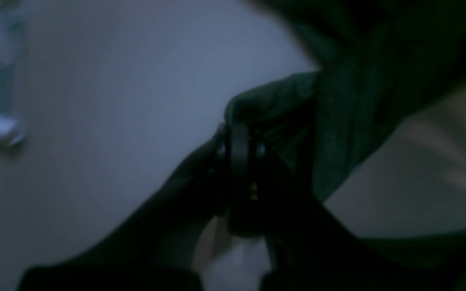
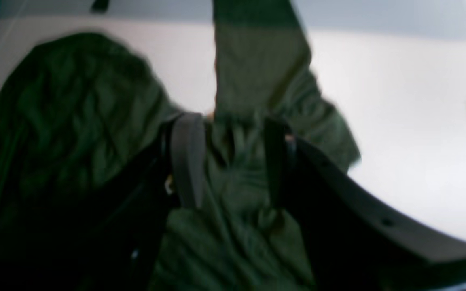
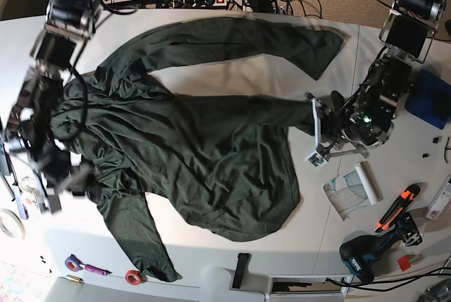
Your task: Layout the t-shirt on the table in an organized manner, then fold the t-shirt properly
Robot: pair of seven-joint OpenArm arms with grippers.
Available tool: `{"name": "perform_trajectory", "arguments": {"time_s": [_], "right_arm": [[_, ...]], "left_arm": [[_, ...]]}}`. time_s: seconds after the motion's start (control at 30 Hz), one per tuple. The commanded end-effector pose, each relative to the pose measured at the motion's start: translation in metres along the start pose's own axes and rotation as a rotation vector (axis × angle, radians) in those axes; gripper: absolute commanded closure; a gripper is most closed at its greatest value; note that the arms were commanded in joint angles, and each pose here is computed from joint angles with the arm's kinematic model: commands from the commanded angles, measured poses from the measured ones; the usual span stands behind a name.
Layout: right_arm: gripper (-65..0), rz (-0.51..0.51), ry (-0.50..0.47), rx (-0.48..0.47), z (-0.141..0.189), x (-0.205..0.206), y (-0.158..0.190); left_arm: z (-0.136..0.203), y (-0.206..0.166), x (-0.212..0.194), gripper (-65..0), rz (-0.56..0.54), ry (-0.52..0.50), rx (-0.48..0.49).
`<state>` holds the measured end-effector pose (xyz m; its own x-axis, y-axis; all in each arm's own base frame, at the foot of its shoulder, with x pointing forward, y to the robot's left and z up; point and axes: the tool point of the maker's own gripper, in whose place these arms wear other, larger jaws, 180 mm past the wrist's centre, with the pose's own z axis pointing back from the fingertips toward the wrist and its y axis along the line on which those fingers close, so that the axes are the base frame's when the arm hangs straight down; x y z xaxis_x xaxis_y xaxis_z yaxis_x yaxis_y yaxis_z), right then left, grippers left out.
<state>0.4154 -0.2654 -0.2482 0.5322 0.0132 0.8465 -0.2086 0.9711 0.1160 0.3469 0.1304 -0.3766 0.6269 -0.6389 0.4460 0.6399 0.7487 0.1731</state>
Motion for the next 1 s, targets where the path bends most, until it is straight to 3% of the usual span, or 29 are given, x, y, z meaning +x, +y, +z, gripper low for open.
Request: {"name": "perform_trajectory", "arguments": {"time_s": [0.0, 0.17, 0.27, 0.37, 0.4, 0.43, 0.63, 0.77, 0.87, 0.97], "right_arm": [[-24.1, 0.017, -0.086, 0.019, 0.013, 0.022, -0.001], [-24.0, -0.046, -0.098, 0.037, 0.05, -0.011, -0.013], [-24.1, -0.084, -0.083, 0.039, 0.072, -0.038, -0.02], [-24.0, -0.128, -0.081, 0.056, 0.092, -0.061, -0.024], [-24.1, -0.145, -0.079, 0.06, 0.099, -0.068, -0.026], [-24.0, -0.167, -0.075, 0.062, 0.105, -0.074, -0.028], [-24.1, -0.276, -0.101, 0.054, 0.147, -0.097, -0.04], [-24.0, -0.312, -0.115, 0.009, 0.166, -0.106, -0.051], [-24.1, -0.326, -0.066, -0.013, 0.166, -0.122, -0.051], [-24.0, -0.356, -0.04, -0.045, 0.159, -0.139, -0.049]], "left_arm": [[0.008, 0.019, 0.009, 0.0, -0.005, -0.023, 0.068], [0.011, 0.048, -0.005, 0.0, 0.023, 0.04, 0.24], [0.008, 0.043, -0.006, -1.2, 0.05, 0.036, 0.251], [0.001, 0.022, 0.007, -29.1, 0.066, -0.009, 0.2], [-0.001, 0.016, 0.013, -34.7, 0.068, -0.029, 0.186], [-0.002, 0.011, 0.019, -36.3, 0.071, -0.047, 0.175], [0.008, -0.006, 0.061, -36.1, 0.059, -0.188, 0.168], [0.035, -0.011, 0.097, -36.1, 0.037, -0.35, 0.179], [0.052, -0.028, 0.118, -36.0, 0.015, -0.452, 0.105], [0.055, -0.048, 0.125, -36.0, -0.007, -0.479, 0.007]]}}
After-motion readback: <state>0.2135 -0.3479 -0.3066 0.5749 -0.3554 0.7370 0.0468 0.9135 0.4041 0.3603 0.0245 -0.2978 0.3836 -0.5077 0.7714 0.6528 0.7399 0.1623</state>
